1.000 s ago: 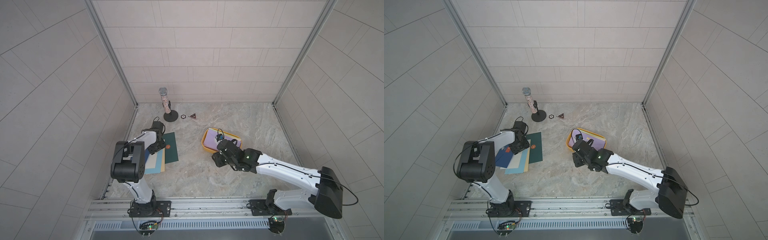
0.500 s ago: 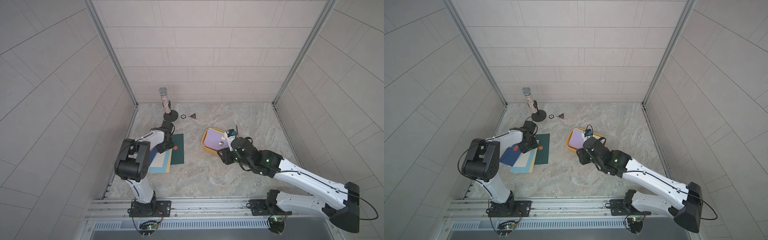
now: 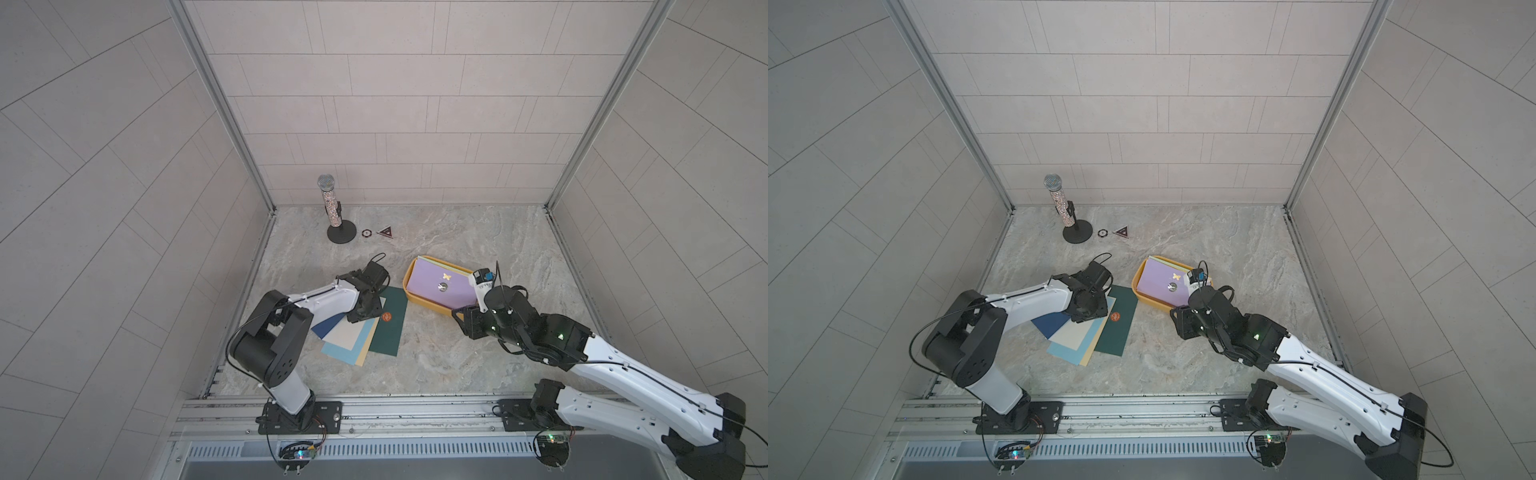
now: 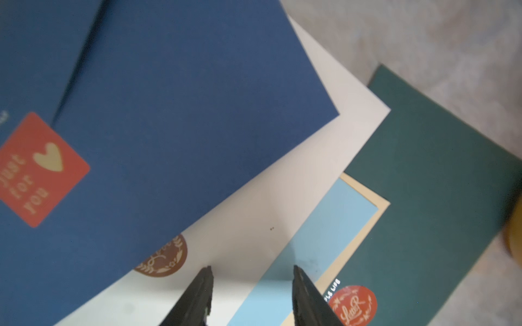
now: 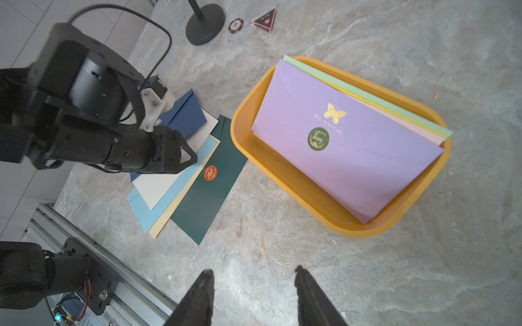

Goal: Put the sealed envelopes into the storage box
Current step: Move the envelope to the center of the board, then pick up the envelope from the center of the board.

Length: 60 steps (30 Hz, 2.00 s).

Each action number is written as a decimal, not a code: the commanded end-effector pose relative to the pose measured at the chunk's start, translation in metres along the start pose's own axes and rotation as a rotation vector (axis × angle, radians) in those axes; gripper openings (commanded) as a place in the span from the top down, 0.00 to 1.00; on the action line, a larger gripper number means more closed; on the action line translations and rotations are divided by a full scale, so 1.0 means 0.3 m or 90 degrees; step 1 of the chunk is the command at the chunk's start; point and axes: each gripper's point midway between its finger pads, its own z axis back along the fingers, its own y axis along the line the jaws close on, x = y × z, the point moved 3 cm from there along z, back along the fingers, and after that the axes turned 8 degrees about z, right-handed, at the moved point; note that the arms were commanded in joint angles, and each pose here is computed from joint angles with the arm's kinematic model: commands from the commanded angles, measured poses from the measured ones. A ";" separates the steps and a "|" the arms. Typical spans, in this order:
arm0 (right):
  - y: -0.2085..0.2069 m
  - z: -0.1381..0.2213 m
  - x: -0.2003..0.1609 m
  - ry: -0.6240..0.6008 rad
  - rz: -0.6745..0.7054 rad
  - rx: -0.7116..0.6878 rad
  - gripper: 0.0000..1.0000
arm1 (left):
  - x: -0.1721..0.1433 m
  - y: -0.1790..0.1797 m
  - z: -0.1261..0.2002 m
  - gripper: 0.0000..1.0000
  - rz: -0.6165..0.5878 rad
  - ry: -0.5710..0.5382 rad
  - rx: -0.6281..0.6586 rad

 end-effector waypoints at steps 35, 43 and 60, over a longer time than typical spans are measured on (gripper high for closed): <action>0.518 -0.670 -0.026 0.177 -0.104 0.162 0.42 | 0.366 0.422 -0.019 0.39 0.260 0.025 0.054; 0.525 -0.852 -0.073 0.223 -0.138 0.152 0.42 | 0.239 0.427 0.009 0.39 0.276 0.064 0.005; 0.449 -0.944 0.042 0.195 -0.287 0.234 0.48 | 0.063 0.403 0.010 0.40 0.295 0.129 -0.094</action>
